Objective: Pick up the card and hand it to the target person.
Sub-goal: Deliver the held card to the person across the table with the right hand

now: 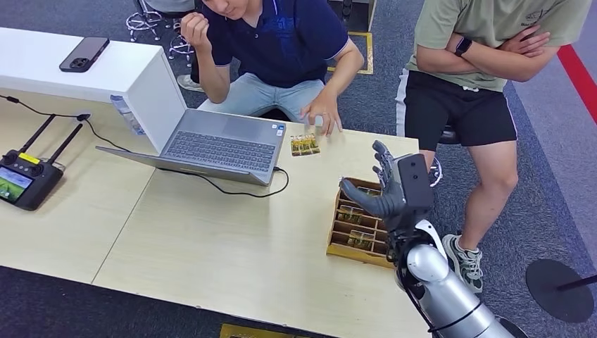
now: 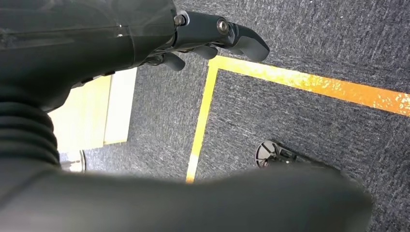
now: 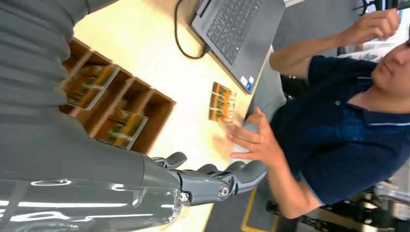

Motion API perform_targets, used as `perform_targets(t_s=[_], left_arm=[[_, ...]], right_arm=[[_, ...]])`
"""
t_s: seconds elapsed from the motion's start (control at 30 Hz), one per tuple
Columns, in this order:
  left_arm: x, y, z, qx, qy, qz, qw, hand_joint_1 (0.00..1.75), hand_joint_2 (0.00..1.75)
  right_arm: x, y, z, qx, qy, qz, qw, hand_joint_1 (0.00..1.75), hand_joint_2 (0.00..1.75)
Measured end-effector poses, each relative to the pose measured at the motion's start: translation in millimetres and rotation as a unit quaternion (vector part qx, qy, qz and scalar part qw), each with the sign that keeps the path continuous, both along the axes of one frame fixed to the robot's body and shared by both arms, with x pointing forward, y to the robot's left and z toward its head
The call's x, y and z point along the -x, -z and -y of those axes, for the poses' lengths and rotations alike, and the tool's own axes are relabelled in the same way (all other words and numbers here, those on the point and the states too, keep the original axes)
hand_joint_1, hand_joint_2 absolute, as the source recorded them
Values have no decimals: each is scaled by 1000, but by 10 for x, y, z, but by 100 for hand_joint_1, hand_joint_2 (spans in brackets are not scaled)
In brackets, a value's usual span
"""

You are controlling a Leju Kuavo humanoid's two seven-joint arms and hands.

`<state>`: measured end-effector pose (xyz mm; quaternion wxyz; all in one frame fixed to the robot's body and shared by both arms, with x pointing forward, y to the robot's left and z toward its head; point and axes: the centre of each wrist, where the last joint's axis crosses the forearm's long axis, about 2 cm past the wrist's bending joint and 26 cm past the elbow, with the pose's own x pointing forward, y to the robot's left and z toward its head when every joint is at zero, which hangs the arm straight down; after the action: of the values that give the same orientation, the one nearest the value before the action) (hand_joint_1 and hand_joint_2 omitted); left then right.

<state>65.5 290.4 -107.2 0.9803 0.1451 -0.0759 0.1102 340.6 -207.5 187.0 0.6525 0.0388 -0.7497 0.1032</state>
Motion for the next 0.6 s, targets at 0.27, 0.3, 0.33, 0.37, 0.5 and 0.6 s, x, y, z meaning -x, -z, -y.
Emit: perform_targets(t_s=[0.27, 0.3, 0.33, 0.37, 0.5, 0.6], left_arm=[[12, 1, 4, -3, -9, -7, 1000, 0, 0], [12, 1, 5, -3, -9, -8, 1000, 0, 0], [11, 1, 5, -3, -10, -8, 1000, 0, 0], [12, 1, 5, -3, -12, -10, 1000, 0, 0], [14, 1, 5, -4, -19, -15, 1000, 0, 0], [14, 0, 4, -5, -21, -20, 1000, 0, 0]], right_arm=[[493, 340, 258, -67, 0, -39, 997, 0, 175], [517, 342, 274, -68, 1, -39, 997, 0, 175], [537, 342, 292, -68, 4, -39, 997, 0, 175], [558, 342, 310, -68, 7, -37, 997, 0, 175], [704, 393, 371, -57, 27, -26, 998, 0, 175], [838, 456, 402, -35, 44, -14, 998, 0, 175]])
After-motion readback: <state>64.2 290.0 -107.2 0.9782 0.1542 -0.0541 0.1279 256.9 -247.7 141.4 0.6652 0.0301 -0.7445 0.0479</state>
